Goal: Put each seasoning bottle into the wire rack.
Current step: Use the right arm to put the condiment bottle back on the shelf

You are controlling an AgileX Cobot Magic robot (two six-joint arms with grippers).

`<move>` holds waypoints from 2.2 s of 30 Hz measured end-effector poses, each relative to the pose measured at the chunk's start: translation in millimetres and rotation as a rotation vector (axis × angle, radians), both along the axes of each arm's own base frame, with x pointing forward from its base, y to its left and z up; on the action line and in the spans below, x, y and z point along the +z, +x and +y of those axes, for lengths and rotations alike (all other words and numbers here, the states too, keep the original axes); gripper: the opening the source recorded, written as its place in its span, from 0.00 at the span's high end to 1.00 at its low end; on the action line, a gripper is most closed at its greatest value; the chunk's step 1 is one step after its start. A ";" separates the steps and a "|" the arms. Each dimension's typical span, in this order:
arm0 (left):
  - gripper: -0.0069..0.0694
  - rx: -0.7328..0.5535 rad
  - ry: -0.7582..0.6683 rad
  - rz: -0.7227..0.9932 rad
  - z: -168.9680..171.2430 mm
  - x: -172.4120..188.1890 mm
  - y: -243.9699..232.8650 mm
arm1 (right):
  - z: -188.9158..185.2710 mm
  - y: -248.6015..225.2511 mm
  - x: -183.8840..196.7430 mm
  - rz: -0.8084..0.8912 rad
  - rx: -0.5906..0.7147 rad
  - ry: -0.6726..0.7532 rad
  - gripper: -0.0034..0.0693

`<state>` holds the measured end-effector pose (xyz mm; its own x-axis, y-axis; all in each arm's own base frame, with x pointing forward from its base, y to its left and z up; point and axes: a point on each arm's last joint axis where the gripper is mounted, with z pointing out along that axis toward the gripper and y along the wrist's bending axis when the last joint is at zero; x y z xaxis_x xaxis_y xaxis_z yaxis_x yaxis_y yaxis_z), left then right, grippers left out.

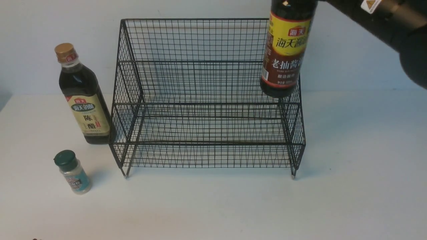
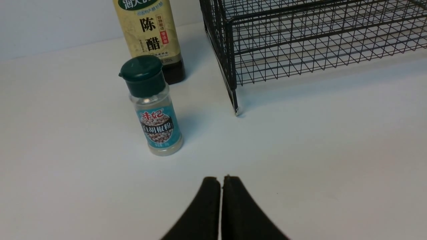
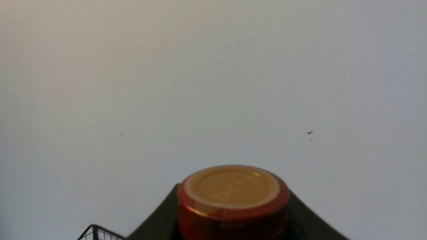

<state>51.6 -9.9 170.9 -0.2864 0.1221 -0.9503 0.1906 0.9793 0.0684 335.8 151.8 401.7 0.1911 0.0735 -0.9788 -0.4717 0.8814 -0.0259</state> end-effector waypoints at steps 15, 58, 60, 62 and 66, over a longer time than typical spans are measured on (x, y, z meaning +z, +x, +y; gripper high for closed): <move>0.92 0.000 0.000 0.000 0.0 0.0 0.0 | 20.3 55.6 -60.3 0.147 -0.016 -0.055 0.57; 0.92 0.000 0.000 0.000 0.0 0.0 0.0 | 36.8 41.1 -88.2 0.516 -0.046 -0.192 0.40; 0.92 0.000 0.000 0.000 0.0 0.0 0.0 | 38.6 38.6 -85.5 0.511 -0.040 -0.192 0.32; 0.92 0.000 0.000 0.000 0.0 0.0 0.0 | 38.1 35.8 -80.3 0.503 -0.038 -0.189 0.27; 0.92 0.000 0.000 0.000 0.0 0.0 0.0 | 34.4 28.5 -63.9 0.468 -0.037 -0.171 0.21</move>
<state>51.6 -9.9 170.9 -0.2864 0.1221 -0.9503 0.1906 0.9793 0.0684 364.3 186.2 337.7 -0.2719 -0.0939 -0.9577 -0.4359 0.8993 0.0355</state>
